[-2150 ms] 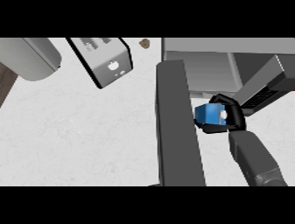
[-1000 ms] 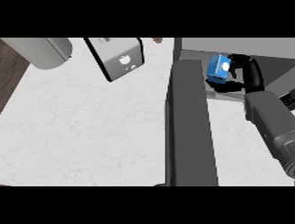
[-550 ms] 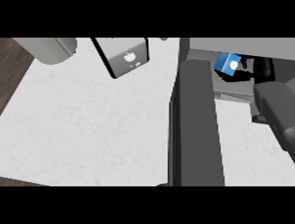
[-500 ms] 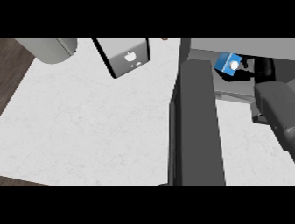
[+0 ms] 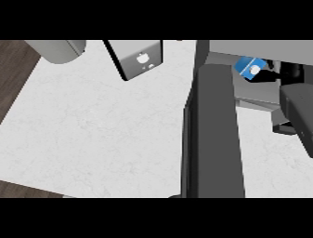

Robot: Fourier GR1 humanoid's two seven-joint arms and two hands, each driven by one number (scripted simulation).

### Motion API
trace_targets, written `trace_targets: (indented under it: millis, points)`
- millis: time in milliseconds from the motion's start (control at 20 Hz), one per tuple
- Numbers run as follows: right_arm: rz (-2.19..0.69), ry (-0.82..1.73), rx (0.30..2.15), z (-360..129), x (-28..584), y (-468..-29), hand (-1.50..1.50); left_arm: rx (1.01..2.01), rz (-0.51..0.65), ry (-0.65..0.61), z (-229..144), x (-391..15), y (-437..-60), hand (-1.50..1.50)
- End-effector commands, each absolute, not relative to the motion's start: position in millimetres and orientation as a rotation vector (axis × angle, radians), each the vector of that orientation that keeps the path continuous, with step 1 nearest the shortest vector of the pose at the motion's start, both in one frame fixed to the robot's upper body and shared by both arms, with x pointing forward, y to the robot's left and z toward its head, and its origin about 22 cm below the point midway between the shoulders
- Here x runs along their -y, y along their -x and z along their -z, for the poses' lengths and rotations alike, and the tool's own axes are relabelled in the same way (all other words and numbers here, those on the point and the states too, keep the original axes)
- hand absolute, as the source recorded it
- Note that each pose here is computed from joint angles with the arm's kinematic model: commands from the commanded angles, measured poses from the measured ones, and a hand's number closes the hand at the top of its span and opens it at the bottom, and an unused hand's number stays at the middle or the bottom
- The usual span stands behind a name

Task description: Pick up the milk, place it into the microwave and close the microwave

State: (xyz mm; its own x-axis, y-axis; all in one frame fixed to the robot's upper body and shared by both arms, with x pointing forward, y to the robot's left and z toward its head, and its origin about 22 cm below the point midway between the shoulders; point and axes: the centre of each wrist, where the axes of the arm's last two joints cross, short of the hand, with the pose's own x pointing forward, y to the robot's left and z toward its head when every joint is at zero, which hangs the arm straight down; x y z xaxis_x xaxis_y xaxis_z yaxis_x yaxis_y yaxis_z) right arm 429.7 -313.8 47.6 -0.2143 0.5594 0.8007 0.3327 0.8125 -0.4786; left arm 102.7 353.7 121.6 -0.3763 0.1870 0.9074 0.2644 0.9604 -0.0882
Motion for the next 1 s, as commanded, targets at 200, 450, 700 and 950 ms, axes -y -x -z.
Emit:
trace_targets:
  millis: [200,450,700,950]
  points:
    - [-0.202,0.716,1.829,-63.4,323.1,-433.9,1.5,1.972,0.11,0.302,-124.8,-357.0,-110.3,-1.5]
    - [-0.203,0.724,1.821,-68.3,330.9,-433.5,1.5,1.968,0.126,0.285,-126.1,-359.8,-112.1,-1.5]
    - [-0.175,0.72,1.83,-68.3,331.8,-433.2,1.5,1.962,0.146,0.27,-125.8,-362.3,-116.3,-1.5]
    - [-0.122,0.66,1.877,-73.8,321.7,-438.6,-1.5,1.948,0.143,0.274,-122.5,-364.8,-115.6,-1.5]
